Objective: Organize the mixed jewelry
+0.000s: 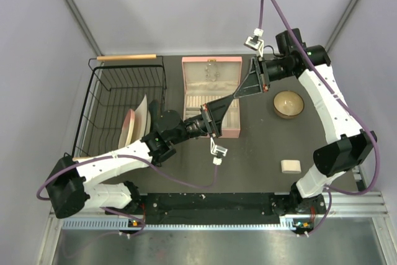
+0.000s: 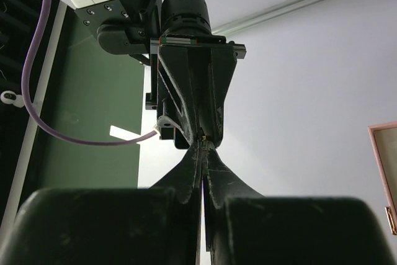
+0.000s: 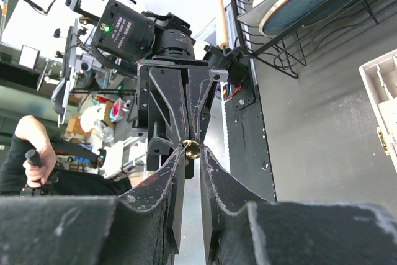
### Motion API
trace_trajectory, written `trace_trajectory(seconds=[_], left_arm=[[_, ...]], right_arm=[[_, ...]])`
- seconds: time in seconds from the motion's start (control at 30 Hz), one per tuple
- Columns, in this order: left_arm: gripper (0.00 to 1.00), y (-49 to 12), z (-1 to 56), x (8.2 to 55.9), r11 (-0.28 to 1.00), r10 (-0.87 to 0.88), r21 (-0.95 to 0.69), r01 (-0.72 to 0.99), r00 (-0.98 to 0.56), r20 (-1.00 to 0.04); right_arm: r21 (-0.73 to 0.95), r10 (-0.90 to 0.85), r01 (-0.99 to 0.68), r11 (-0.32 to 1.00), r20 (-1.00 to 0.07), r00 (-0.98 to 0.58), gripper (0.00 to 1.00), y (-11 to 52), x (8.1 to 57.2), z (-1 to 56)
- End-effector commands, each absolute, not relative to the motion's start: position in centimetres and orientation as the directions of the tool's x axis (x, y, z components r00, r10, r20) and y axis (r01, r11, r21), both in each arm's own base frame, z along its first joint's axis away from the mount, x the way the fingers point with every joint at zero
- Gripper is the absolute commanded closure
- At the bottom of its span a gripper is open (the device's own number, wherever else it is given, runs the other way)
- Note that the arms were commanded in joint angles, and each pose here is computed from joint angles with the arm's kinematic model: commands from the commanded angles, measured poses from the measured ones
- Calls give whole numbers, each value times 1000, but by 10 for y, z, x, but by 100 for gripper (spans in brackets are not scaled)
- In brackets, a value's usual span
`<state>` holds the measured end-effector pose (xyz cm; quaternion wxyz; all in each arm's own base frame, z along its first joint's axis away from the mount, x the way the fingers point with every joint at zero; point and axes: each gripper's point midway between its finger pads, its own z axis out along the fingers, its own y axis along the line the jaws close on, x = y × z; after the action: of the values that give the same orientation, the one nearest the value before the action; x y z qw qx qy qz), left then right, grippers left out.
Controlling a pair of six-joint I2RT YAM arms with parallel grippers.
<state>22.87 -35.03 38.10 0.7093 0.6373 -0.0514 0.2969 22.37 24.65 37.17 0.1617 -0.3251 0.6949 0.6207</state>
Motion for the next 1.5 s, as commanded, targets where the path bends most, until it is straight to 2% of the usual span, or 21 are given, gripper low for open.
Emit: trace_trajectory(seconds=[0.0, 0.7, 0.8, 0.9, 1.0, 1.03, 1.07, 1.1, 1.13, 1.2, 1.23, 1.27, 1.3, 1.33, 1.37, 1.4, 1.47], left_arm=[[100, -339, 401, 236, 38, 435, 850, -526, 774, 460], [100, -331, 367, 240, -27, 444, 882, -471, 784, 433], [93, -328, 370, 239, -15, 450, 880, -474, 783, 430], [82, -323, 378, 236, 25, 460, 890, -455, 796, 394], [70, -312, 393, 242, 73, 514, 931, -357, 814, 271], [68, -306, 400, 244, 110, 533, 953, -284, 826, 184], [65, -307, 378, 251, 36, 540, 984, -173, 832, 127], [61, -304, 401, 250, 73, 552, 988, -134, 831, 72], [59, -296, 400, 256, 107, 588, 994, -28, 808, -41], [56, -290, 403, 257, 93, 612, 991, 93, 780, -131], [56, -286, 397, 260, 118, 631, 975, 187, 744, -219], [56, -280, 417, 259, 165, 633, 962, 216, 725, -271], [56, -278, 399, 260, 124, 660, 943, 308, 684, -310], [55, -273, 397, 259, 183, 668, 902, 391, 624, -406], [55, -269, 413, 258, 221, 664, 881, 418, 597, -450], [55, -266, 395, 256, 184, 696, 852, 491, 547, -465], [55, -258, 404, 252, 274, 686, 784, 557, 458, -565]], right_arm=[[752, -278, -658, -31, -639, -717, 84, 249, 195, 382], [692, -277, -722, 8, -692, -667, 96, 245, 192, 384], [680, -280, -733, 34, -697, -660, 96, 244, 195, 381], [660, -286, -750, 53, -709, -644, 96, 243, 197, 376], [638, -294, -766, 75, -720, -628, 96, 241, 200, 371], [629, -298, -773, 78, -725, -620, 96, 241, 201, 368], [622, -300, -779, 83, -730, -615, 96, 240, 202, 366], [615, -307, -783, 96, -730, -611, 96, 240, 204, 363], [607, -309, -788, 102, -734, -605, 96, 239, 205, 362], [577, -321, -808, 121, -748, -582, 96, 238, 209, 358], [558, -325, -820, 127, -758, -566, 96, 237, 212, 356], [545, -332, -827, 139, -761, -557, 96, 236, 214, 354], [524, -343, -836, 165, -764, -547, 96, 234, 218, 349], [505, -350, -845, 177, -770, -534, 96, 233, 221, 346], [494, -357, -848, 194, -770, -530, 96, 232, 224, 343], [480, -369, -848, 227, -763, -530, 96, 230, 228, 336], [465, -375, -845, 266, -757, -535, 97, 228, 236, 327]])
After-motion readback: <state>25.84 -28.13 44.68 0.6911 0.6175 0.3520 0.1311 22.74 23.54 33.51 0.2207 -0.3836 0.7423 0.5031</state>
